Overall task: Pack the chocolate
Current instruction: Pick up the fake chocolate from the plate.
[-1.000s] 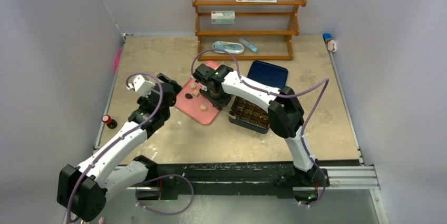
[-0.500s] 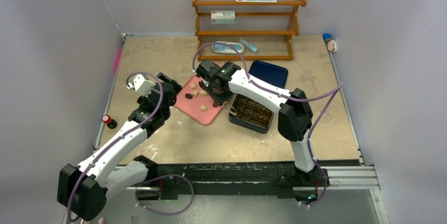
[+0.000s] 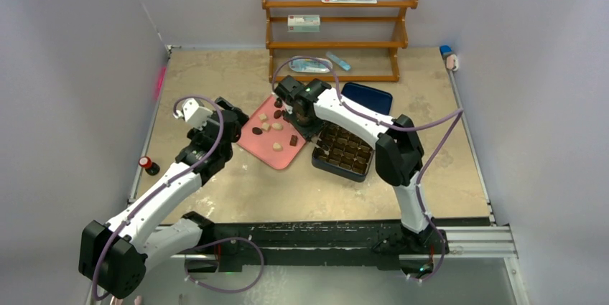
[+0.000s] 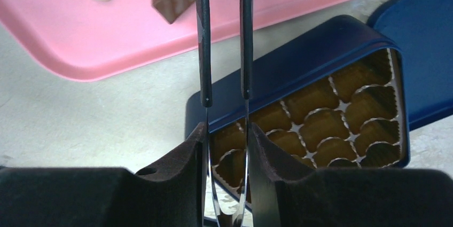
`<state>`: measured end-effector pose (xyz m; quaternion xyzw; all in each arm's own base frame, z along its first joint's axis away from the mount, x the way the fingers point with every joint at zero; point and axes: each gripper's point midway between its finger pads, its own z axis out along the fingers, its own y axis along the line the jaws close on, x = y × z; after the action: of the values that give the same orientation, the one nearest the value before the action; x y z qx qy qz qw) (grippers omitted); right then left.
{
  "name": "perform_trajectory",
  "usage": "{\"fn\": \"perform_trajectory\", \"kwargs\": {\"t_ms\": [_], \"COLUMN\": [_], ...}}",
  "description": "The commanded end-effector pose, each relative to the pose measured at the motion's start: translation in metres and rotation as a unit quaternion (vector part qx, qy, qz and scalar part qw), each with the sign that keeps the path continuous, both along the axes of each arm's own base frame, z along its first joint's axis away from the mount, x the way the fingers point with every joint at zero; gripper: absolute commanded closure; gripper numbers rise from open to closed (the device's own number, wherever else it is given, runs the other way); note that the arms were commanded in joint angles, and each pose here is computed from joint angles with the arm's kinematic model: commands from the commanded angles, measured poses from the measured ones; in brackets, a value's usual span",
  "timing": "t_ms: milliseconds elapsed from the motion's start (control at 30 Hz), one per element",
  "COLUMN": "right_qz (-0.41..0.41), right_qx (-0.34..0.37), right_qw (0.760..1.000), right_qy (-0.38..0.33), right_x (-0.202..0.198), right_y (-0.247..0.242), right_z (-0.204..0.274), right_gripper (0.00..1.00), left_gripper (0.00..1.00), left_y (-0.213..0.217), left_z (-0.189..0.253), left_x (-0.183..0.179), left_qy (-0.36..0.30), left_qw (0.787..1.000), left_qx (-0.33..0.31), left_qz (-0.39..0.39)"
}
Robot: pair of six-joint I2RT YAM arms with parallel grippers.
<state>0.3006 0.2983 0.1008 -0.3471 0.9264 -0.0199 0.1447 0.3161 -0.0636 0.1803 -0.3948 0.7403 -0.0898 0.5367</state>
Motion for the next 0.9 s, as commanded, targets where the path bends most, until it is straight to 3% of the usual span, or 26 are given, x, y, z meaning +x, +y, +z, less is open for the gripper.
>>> {"fn": "perform_trajectory", "kwargs": {"t_ms": [0,867], "right_qz": [-0.009,-0.017], "right_qx": [0.004,-0.003], "right_qw": [1.000,0.999], "right_qy": [-0.003,0.034], "right_x": [0.007,-0.009], "right_y": [-0.013,-0.024], "right_z": [0.016,0.004], "right_gripper": [0.69,0.61], "left_gripper": [0.00,0.00], "left_y": [-0.002,-0.002], "left_z": [0.022,0.020], "left_x": [0.007,0.006], "left_qy": [-0.025,-0.022], "left_qw": [1.000,1.000], "left_qx": [-0.002,-0.008], "left_qz": [-0.001,-0.008]}}
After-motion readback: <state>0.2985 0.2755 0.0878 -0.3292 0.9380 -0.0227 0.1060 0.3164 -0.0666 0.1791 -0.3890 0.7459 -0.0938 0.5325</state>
